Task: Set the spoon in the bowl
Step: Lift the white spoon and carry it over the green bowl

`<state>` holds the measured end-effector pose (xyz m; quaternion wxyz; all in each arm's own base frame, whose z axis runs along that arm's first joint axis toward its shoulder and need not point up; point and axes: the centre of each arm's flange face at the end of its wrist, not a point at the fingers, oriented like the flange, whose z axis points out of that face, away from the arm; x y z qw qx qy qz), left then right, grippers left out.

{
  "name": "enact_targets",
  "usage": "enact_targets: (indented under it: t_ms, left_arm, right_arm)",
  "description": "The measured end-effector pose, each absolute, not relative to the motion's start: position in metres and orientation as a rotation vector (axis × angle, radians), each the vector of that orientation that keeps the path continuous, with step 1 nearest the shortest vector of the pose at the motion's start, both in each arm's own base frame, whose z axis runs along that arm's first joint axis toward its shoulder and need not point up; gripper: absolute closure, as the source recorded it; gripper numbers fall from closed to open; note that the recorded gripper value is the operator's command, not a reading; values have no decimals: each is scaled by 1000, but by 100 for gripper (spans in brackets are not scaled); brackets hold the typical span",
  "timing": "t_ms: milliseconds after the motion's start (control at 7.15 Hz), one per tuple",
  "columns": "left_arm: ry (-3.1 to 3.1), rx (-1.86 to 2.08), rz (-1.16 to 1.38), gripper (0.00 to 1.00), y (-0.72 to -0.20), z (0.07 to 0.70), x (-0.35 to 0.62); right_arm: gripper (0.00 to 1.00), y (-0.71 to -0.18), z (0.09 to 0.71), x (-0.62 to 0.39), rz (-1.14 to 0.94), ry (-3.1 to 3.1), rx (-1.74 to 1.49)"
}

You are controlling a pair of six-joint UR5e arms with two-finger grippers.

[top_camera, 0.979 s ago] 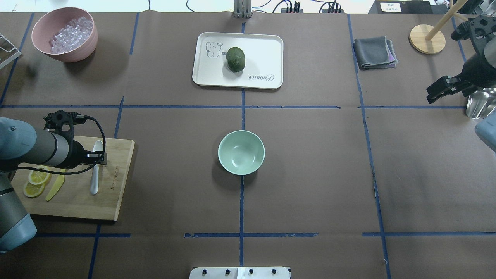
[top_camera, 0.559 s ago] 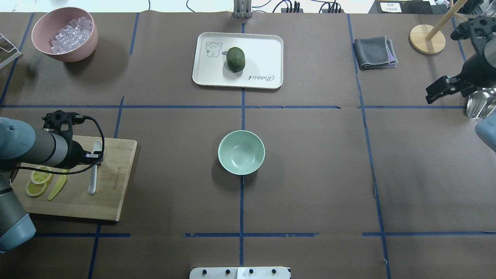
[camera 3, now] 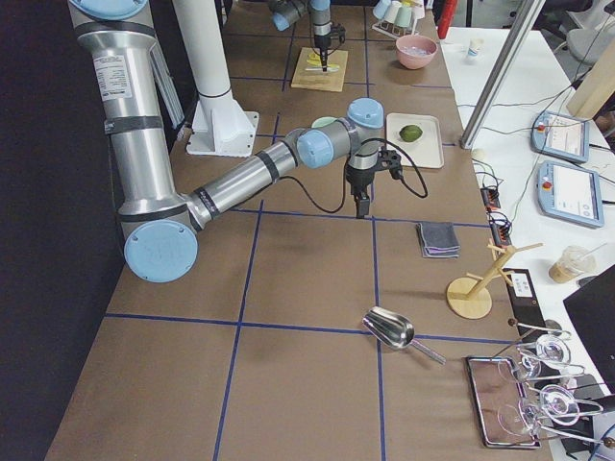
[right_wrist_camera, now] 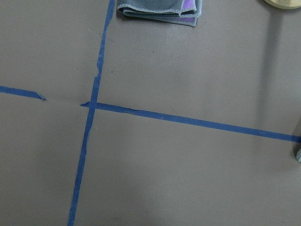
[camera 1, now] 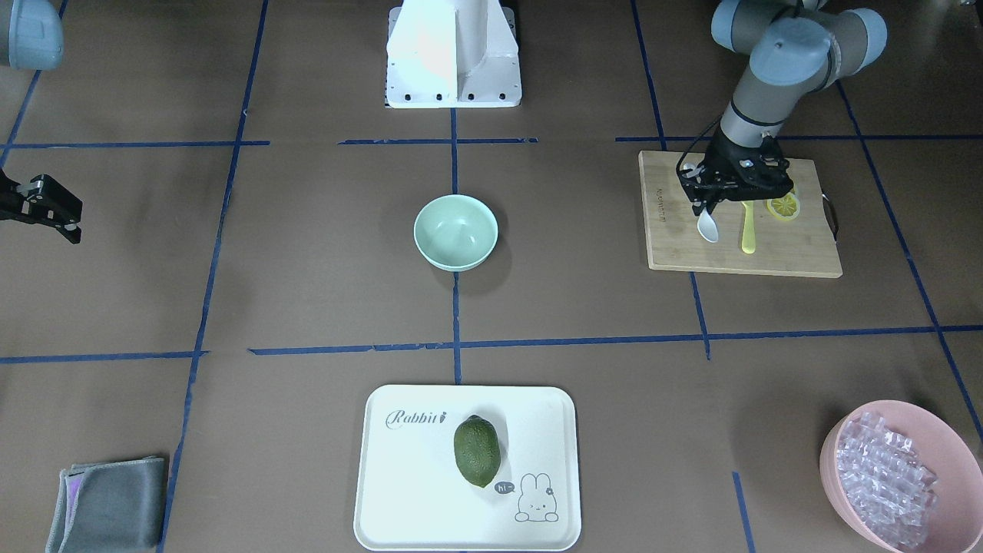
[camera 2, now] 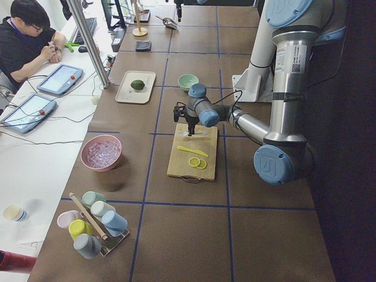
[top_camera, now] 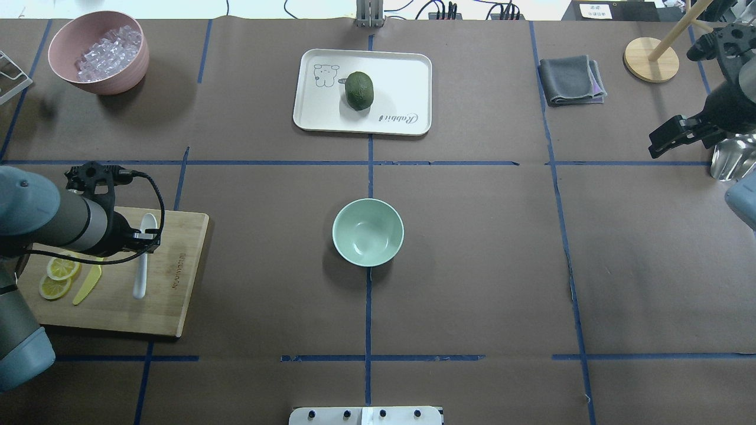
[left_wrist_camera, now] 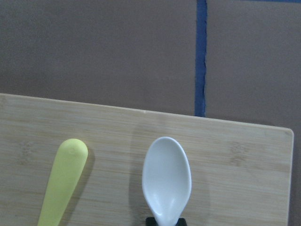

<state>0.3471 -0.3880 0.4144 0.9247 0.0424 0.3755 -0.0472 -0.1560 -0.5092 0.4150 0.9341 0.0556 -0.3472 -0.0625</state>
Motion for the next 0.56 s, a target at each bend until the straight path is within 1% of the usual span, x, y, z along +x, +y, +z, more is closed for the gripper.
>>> enact_targets:
  t_ms: [280, 559]
  left_arm:
    - [820, 54, -110, 100, -402, 311, 383]
    - [899, -21, -205, 100, -411, 223, 450]
  right_arm:
    - [0, -508, 418, -156, -126, -708, 109]
    - [0, -507, 421, -155, -123, -705, 104]
